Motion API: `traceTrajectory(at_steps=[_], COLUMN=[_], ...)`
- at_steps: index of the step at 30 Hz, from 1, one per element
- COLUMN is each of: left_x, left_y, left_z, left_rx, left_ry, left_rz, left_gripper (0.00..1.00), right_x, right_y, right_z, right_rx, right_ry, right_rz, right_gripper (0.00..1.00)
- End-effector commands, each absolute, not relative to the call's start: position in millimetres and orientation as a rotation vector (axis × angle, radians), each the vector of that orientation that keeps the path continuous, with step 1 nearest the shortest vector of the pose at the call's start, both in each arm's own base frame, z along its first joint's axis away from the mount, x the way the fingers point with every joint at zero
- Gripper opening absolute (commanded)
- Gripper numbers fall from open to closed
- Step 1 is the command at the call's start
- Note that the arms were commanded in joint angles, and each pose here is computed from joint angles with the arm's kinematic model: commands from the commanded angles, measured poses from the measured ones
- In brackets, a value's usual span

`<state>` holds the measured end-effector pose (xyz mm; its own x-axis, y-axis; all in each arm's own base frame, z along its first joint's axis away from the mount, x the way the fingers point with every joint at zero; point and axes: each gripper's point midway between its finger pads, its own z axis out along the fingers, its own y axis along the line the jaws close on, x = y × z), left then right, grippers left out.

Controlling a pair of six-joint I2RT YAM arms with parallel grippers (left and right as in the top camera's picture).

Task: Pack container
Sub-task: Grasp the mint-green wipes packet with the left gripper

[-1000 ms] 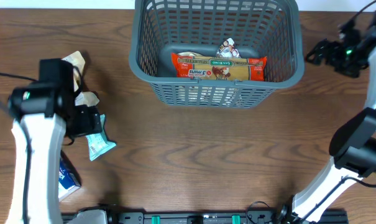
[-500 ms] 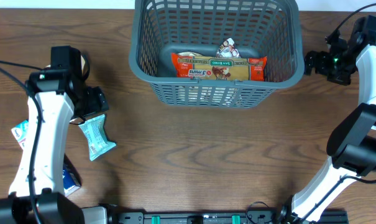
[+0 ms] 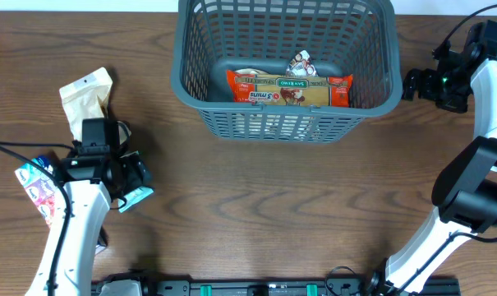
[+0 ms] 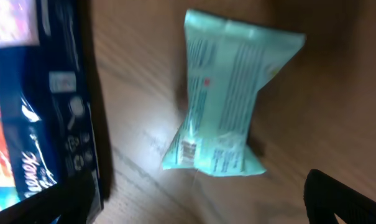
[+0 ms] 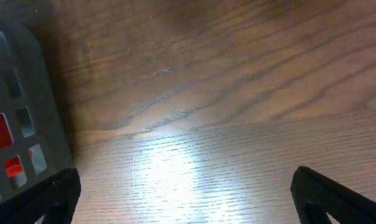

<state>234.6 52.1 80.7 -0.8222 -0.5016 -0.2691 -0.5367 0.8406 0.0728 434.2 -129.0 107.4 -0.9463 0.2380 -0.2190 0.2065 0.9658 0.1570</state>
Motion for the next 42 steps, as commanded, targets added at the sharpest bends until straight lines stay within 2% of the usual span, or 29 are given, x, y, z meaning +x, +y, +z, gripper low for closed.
traceTrajectory(at_steps=[1,14,33,35,38,41,42], left_x=[240,259,260,259,256,255,255], left_y=[51,55,54,54,53,53,53], left_z=[78,54,-3,-7,-12,-15,-15], left_rx=[-0.782,-0.666,-0.671,-0.675,-0.68,-0.683,-0.683], left_ry=[2.778,2.852,3.006,3.021,3.04,3.051,3.052], left_rz=[0.19,-0.025,-0.064,-0.064,-0.065,-0.065,-0.065], left_gripper=[0.99,0.99,1.0,0.93,0.7,0.35,0.29], right_x=[434,432,432,432,432,431,431], right_y=[-127,-126,-126,-126,-126,-127,-128], right_z=[104,103,103,103,103,103,103], right_rx=[0.311,0.29,0.285,0.285,0.279,0.276,0.277], right_ry=[2.891,2.897,2.899,2.899,2.901,2.904,2.905], right_rz=[0.189,0.188,0.188,0.188,0.187,0.177,0.17], right_gripper=[0.99,0.99,0.99,0.99,0.99,0.99,0.99])
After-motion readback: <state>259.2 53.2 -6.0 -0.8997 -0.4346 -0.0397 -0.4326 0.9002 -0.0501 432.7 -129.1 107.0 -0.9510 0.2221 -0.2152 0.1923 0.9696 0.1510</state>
